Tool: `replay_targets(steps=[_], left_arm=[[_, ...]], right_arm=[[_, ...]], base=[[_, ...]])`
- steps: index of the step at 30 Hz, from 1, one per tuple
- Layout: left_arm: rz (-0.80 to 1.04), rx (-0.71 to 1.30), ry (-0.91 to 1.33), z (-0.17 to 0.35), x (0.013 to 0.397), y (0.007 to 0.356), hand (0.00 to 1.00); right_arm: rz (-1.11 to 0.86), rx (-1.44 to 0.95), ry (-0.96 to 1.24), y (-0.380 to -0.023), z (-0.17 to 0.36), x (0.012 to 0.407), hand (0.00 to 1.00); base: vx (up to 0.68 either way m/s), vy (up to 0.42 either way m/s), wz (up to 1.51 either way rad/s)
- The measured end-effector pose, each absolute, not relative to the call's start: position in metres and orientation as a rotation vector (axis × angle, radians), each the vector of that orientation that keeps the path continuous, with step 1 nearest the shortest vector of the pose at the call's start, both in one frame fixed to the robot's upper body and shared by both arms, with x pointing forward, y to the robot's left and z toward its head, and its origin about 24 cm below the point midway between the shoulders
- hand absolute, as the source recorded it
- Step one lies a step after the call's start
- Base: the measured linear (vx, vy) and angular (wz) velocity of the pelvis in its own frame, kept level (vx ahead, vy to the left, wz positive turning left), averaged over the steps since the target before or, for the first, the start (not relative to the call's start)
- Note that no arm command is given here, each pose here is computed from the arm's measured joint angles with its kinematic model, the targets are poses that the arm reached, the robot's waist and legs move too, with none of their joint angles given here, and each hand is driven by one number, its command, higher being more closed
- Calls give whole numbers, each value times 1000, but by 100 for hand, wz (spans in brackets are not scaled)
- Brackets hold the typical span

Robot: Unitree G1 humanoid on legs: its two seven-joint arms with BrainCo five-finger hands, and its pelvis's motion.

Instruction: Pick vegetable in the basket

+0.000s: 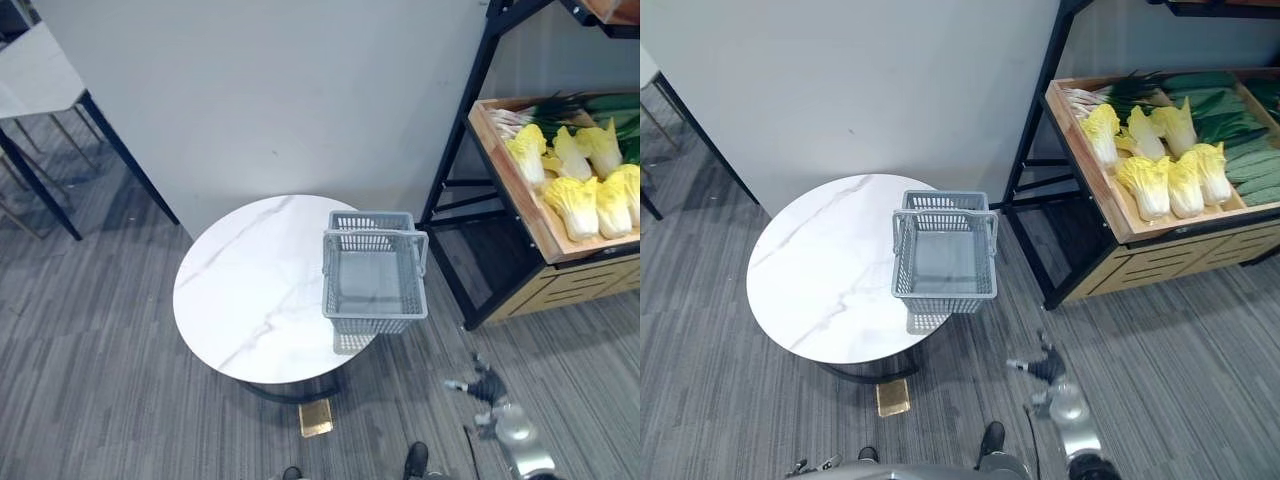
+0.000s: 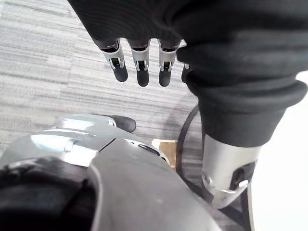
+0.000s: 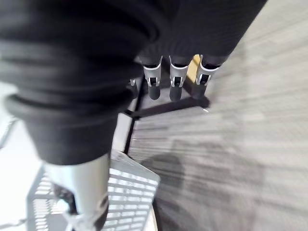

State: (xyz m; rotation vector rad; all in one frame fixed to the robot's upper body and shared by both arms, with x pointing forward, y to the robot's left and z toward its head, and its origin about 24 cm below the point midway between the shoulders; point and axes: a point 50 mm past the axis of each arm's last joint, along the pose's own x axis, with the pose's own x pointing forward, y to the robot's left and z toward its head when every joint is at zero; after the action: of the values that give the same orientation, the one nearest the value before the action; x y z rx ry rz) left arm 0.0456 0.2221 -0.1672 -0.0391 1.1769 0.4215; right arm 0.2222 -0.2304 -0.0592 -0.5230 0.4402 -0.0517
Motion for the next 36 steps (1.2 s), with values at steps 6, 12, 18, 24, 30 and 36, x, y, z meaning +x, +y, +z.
replay_targets(steps=[6, 12, 18, 24, 30, 36], left_arm=[[419, -5, 1159, -165, 50, 229, 0], [437, -15, 1113, -162, 60, 231, 0], [463, -37, 1046, -157, 81, 231, 0], [490, -31, 1021, -155, 91, 233, 0], [491, -37, 985, -153, 99, 232, 0], [485, -20, 953, -149, 110, 231, 0]], right_arm=[[29, -884, -104, -212, 57, 287, 0], [165, -1033, -450, -160, 127, 321, 0], [191, -1224, -551, -137, 188, 372, 0], [82, -1280, -511, -148, 223, 395, 0], [-7, -1308, -389, -171, 227, 409, 0], [-106, -1263, -314, -195, 230, 412, 0]], base=[[-31, 42, -6], [20, -4, 11], [21, -3, 15], [13, 7, 13], [13, 5, 5], [-1, -1, 1]])
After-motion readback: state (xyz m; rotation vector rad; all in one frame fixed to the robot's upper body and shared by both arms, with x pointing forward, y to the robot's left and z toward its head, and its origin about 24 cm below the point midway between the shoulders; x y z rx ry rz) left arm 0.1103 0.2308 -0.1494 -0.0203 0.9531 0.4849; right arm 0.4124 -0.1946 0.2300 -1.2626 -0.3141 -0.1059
